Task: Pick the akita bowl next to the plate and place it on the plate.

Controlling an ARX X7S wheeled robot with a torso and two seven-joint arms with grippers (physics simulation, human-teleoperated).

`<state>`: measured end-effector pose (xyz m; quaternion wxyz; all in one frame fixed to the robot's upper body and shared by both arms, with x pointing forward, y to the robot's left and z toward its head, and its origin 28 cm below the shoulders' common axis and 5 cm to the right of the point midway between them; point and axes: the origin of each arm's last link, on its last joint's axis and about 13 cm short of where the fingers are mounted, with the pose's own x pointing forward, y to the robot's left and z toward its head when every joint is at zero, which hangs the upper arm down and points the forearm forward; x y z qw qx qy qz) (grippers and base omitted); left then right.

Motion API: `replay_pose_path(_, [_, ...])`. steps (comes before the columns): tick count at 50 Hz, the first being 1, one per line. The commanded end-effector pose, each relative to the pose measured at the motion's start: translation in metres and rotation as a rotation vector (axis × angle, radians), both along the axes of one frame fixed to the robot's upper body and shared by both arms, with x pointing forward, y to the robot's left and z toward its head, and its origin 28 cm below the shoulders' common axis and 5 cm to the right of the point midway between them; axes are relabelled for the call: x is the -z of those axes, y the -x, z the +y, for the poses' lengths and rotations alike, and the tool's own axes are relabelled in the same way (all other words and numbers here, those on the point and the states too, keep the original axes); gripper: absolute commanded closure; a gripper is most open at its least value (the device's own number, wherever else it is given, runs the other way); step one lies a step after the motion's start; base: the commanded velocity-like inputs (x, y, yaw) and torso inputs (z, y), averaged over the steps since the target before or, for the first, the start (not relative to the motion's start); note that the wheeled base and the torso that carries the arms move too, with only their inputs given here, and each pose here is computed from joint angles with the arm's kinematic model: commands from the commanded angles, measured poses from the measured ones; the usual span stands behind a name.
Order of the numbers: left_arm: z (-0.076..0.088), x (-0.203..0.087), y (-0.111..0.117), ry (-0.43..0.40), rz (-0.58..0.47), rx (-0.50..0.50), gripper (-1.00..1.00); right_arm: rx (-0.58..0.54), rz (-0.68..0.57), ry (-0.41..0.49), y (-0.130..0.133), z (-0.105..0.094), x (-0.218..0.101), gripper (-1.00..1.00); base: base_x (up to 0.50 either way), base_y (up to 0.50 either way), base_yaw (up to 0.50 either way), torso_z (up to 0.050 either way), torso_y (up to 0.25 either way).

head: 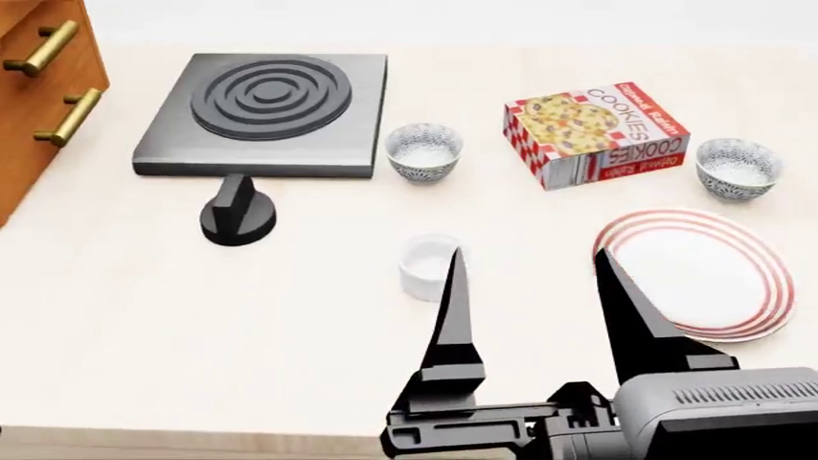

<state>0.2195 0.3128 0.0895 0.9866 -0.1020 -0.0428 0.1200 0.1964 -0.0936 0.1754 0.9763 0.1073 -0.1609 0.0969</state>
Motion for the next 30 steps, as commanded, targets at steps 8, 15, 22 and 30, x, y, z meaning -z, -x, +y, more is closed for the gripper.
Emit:
replay_pose_path(8, [0.0011, 0.0016, 0.0002, -0.002, -0.003, -0.008, -1.0, 0.001, 0.007, -0.001, -0.0008, -0.0001, 0.0005, -1.0, 0.0, -0.44, 0.0, 0.0, 0.0])
replay_pose_path(15, [0.0011, 0.0019, -0.0001, 0.003, 0.002, -0.009, -1.0, 0.004, 0.013, 0.002, -0.002, -0.0003, 0.0011, -1.0, 0.0, -0.44, 0.0, 0.0, 0.0])
replay_pose_path(22, [0.0013, 0.0031, -0.0003, 0.002, 0.002, -0.009, -1.0, 0.003, 0.015, 0.002, -0.0015, -0.0002, 0.0006, -1.0, 0.0, -0.44, 0.0, 0.0, 0.0])
replay_pose_path(30, [0.0012, 0.0024, 0.0002, 0.001, 0.001, -0.011, -1.0, 0.004, 0.016, 0.002, -0.0017, -0.0006, 0.0014, -1.0, 0.0, -0.44, 0.0, 0.0, 0.0])
